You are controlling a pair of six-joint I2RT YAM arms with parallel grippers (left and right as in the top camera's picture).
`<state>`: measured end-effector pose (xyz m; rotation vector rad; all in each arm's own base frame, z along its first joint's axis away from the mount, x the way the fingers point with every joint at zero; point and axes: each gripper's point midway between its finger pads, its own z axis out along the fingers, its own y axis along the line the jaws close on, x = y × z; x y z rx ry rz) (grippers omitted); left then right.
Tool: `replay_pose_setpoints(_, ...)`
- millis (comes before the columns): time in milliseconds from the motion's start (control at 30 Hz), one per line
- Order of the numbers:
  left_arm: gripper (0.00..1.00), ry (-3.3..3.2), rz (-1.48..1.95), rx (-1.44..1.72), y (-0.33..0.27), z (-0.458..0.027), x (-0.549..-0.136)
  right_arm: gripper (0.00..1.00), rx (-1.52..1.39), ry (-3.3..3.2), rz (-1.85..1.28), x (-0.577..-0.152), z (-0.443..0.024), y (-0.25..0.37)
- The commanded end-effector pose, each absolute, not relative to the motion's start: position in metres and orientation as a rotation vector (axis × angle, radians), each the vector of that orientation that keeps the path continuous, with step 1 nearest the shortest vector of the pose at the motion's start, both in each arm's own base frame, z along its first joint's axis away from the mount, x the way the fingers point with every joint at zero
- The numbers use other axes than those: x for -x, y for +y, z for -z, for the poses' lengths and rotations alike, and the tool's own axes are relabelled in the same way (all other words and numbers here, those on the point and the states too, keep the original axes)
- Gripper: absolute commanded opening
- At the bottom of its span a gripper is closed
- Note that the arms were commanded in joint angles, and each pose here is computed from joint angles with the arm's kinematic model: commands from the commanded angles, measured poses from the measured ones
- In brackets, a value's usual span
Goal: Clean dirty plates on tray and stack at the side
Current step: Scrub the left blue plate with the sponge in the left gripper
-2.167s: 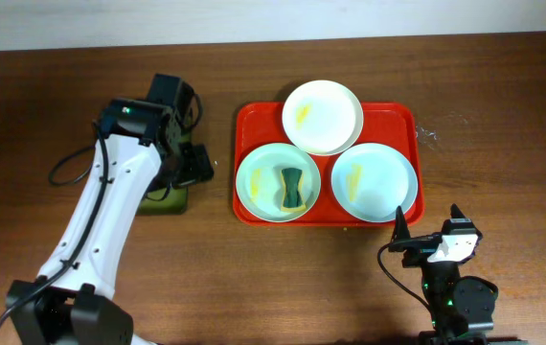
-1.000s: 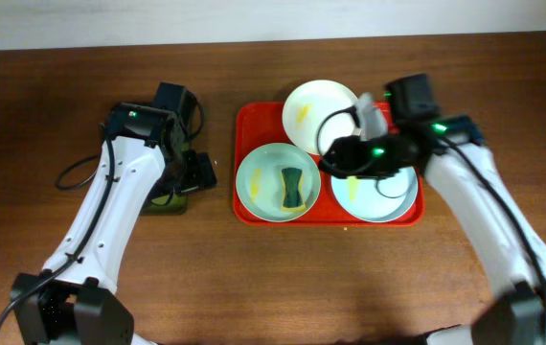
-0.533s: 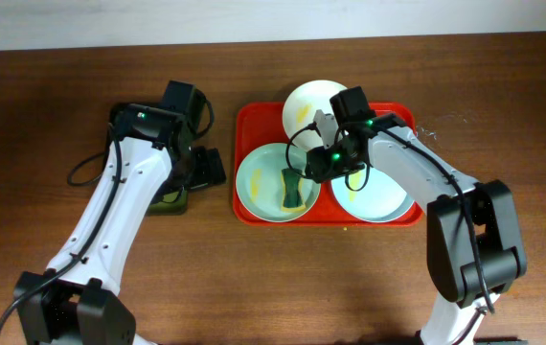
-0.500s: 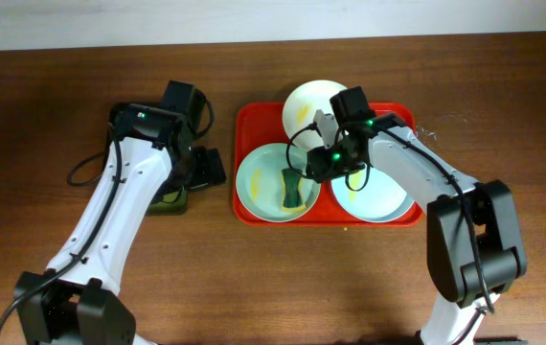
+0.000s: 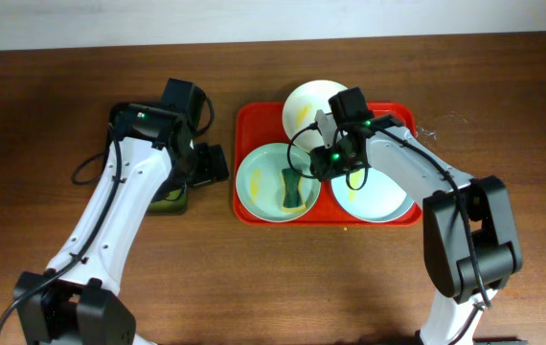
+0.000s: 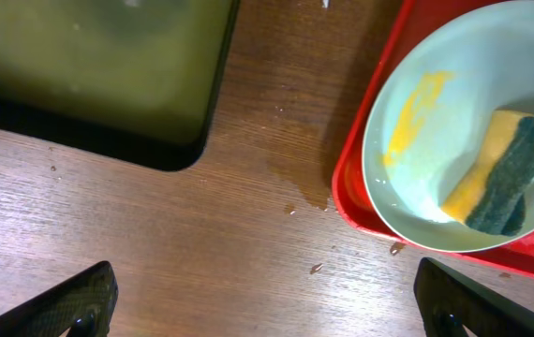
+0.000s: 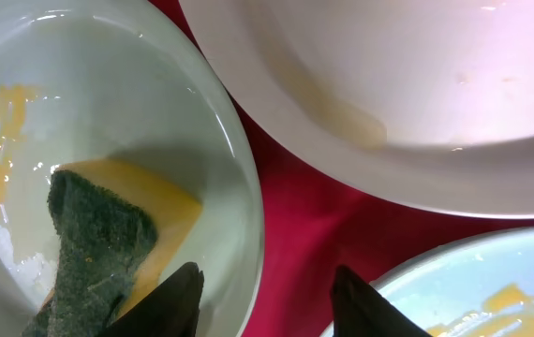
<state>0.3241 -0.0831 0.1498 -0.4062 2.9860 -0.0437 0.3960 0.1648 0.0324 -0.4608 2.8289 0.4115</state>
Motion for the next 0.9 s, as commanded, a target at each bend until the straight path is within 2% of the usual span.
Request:
replay_pose_setpoints(0, 1.0, 2.992, 0.1, 0.385, -0.09, -0.149, -0.327, 0.46, 0.481, 2.846, -0.427, -0.391, -0.025, 0.17)
replay_pose_setpoints(133, 1.0, 2.99, 0.151, 0.381, -0.096, -0.147, -0.328, 0.42, 0.398, 2.919, -0.425, -0.381, -0.003, 0.166)
replay_pose_setpoints(200, 0.87, 2.989, 0.185, 0.364, -0.103, -0.14, -0.329, 0.39, 0.397, 2.932, -0.429, -0.379, 0.001, 0.166)
replay_pose_setpoints(233, 0.84, 2.991, 0.197, 0.357, -0.106, -0.136, -0.329, 0.38, 0.397, 2.933, -0.434, -0.379, 0.001, 0.166)
replay_pose_setpoints(267, 0.66, 2.994, 0.229, 0.343, -0.112, -0.131, -0.328, 0.34, 0.391, 2.937, -0.434, -0.378, 0.001, 0.166)
replay_pose_setpoints(300, 0.61, 2.994, 0.28, 0.322, -0.122, -0.124, -0.328, 0.32, 0.392, 2.939, -0.433, -0.378, 0.001, 0.166)
replay_pose_setpoints(567, 0.66, 2.905, 0.436, 0.251, -0.171, -0.085, -0.333, 0.31, 0.365, 2.945, -0.436, -0.378, 0.001, 0.166)
replay_pose_setpoints(600, 0.65, 2.879, 0.456, 0.223, -0.178, -0.083, -0.336, 0.3, 0.364, 2.945, -0.437, -0.378, 0.001, 0.166)
replay_pose_setpoints(667, 0.59, 2.828, 0.496, 0.174, -0.193, -0.082, -0.341, 0.2, 0.353, 2.947, -0.437, -0.378, 0.001, 0.166)
replay_pose_setpoints(700, 0.59, 2.807, 0.516, 0.184, -0.198, -0.082, -0.344, 0.18, 0.351, 2.948, -0.437, -0.378, 0.001, 0.166)
replay_pose_setpoints(867, 0.64, 2.751, 0.573, 0.138, -0.225, -0.065, -0.356, 0.19, 0.327, 2.952, -0.439, -0.378, 0.002, 0.166)
